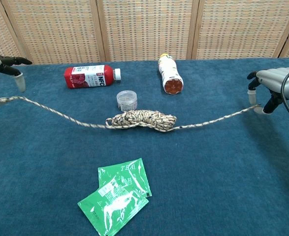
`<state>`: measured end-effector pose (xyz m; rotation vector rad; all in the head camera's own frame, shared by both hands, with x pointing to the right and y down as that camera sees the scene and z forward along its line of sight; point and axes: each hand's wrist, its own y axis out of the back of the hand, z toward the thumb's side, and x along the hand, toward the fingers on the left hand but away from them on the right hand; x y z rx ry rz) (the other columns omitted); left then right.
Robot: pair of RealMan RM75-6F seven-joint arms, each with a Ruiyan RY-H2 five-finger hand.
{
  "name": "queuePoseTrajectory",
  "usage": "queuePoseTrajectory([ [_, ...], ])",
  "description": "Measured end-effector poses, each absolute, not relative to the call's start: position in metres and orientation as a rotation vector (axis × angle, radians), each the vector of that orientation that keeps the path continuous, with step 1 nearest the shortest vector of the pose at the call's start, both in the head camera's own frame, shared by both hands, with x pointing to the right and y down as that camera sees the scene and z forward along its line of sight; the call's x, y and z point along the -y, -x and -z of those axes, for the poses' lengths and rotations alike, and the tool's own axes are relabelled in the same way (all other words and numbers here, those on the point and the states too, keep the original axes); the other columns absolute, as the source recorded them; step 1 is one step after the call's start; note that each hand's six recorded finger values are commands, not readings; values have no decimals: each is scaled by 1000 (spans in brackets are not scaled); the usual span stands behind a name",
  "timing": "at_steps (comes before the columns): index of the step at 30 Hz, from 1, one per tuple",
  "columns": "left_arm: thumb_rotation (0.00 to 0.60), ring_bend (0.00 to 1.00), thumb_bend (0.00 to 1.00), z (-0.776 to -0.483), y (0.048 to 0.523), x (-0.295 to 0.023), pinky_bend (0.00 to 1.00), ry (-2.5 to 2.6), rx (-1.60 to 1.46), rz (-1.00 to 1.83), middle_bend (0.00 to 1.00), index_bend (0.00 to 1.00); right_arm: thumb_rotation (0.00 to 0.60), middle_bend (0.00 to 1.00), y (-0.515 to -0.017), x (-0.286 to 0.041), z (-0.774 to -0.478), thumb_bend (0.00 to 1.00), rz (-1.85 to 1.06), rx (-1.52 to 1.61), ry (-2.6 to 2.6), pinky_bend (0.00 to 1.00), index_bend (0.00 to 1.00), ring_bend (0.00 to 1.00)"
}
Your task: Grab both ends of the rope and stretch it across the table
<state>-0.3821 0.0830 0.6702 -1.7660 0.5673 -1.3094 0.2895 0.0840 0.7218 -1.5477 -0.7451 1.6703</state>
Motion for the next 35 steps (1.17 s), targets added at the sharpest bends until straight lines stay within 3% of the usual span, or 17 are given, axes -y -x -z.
queuePoseTrajectory([
  [3,600,0,0,-662,383,-81,0,1782,-626,1288,0,0,600,0,-288,-81,-712,4,-1630,798,1558,0,0,0],
  [15,600,0,0,-600,395,-87,0,1839,-990,1245,0,0,600,0,-312,-85,-641,0,-1313,1074,1575,0,0,0],
  [21,600,0,0,-574,408,-113,0,1785,-1087,1300,0,0,600,0,-352,-128,-611,0,-1259,1148,1579,0,0,0],
  [27,600,0,0,-549,411,-159,0,1699,-1158,1351,0,0,600,0,-366,-182,-587,0,-1273,1142,1603,0,0,0],
  [35,600,0,0,-552,409,-192,0,1706,-1153,1356,0,0,600,0,-366,-205,-569,0,-1272,1104,1530,0,0,0],
])
